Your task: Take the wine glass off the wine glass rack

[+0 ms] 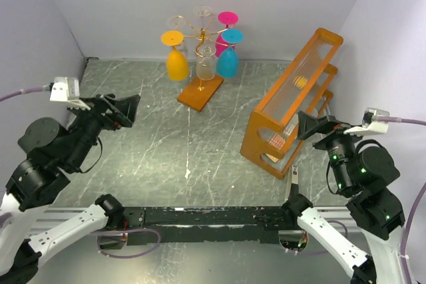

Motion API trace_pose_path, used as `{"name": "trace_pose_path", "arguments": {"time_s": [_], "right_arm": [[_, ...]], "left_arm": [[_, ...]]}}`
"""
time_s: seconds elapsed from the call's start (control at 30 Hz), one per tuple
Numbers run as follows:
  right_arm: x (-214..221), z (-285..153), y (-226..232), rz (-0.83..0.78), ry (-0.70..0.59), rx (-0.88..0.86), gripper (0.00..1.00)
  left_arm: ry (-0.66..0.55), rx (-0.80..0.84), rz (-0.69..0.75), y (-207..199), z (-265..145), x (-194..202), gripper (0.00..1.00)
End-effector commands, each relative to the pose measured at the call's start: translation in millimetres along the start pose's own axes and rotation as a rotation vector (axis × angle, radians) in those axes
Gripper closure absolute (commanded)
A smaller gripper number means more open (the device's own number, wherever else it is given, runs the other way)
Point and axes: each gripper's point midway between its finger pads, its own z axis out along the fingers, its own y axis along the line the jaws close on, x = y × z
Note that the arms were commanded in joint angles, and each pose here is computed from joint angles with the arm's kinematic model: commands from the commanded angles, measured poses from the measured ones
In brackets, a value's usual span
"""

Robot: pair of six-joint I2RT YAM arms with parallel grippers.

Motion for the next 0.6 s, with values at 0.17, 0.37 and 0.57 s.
{"name": "trace_pose_path", "arguments": {"time_s": [0.17,0.37,0.57], "right_arm": [[-19.9,27.3,28.9,-0.031,0.044,-0.023,0.0],[-28.5,51.4,56.8,-0.045,0.067,-0.079,0.0],[-23.5,75.4,84.7,-0.042,0.114,-0.148,0.0]], "left_arm": [[0.003,-0.067,0.021,8.8,49.9,-12.0,0.01],[0.052,-0.124,0.026,26.5,84.6,-12.8,0.02],[0.147,-0.14,-0.004,37.2,119.0,-6.5,0.04]]}}
